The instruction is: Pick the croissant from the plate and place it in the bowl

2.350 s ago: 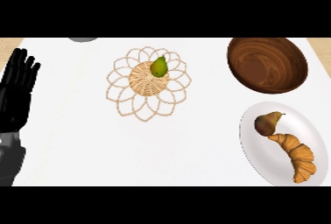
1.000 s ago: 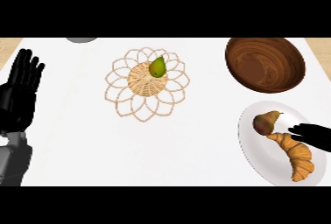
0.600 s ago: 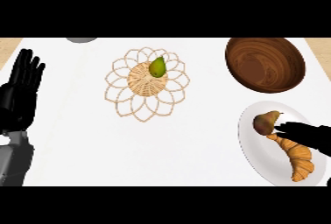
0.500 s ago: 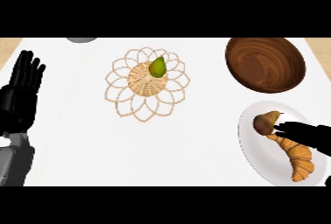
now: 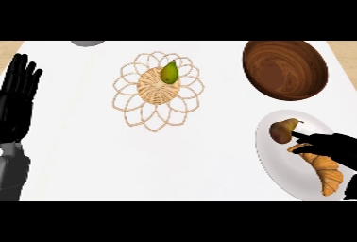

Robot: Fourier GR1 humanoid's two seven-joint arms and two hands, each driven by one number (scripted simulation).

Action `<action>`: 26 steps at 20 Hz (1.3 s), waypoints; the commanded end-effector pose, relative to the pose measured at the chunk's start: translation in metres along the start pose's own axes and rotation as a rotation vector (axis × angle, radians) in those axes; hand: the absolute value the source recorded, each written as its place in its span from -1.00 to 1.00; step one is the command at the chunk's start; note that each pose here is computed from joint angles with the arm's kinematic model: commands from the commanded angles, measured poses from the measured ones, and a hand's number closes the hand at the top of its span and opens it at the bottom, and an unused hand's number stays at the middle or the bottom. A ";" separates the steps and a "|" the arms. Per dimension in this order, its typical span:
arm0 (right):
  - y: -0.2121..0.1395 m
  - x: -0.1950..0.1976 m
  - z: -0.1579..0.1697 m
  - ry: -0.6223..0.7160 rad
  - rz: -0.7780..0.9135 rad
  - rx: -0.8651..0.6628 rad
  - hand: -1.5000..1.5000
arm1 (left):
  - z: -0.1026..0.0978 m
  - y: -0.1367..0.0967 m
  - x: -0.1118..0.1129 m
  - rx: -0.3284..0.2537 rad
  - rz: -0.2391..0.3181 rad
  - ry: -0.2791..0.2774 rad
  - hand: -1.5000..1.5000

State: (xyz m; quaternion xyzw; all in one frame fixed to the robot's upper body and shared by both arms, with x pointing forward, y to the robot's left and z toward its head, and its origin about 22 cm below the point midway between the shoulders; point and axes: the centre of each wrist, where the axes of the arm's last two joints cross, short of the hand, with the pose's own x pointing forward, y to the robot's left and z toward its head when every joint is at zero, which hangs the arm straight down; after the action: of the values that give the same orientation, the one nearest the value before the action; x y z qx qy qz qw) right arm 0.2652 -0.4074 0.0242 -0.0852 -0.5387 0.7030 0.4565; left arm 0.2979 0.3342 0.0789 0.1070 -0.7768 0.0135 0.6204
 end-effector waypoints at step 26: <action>-0.029 -0.061 0.261 1.228 -0.098 -0.585 1.00 | 0.009 0.002 -0.006 -0.010 0.021 -0.002 0.00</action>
State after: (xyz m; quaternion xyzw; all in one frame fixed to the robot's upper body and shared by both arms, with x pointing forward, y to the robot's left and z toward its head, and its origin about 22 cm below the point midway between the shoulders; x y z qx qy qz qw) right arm 0.1611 -0.6210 0.1150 -0.5228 -0.3423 0.3650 0.6901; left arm 0.2972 0.3295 0.0859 0.0987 -0.7773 0.0136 0.6212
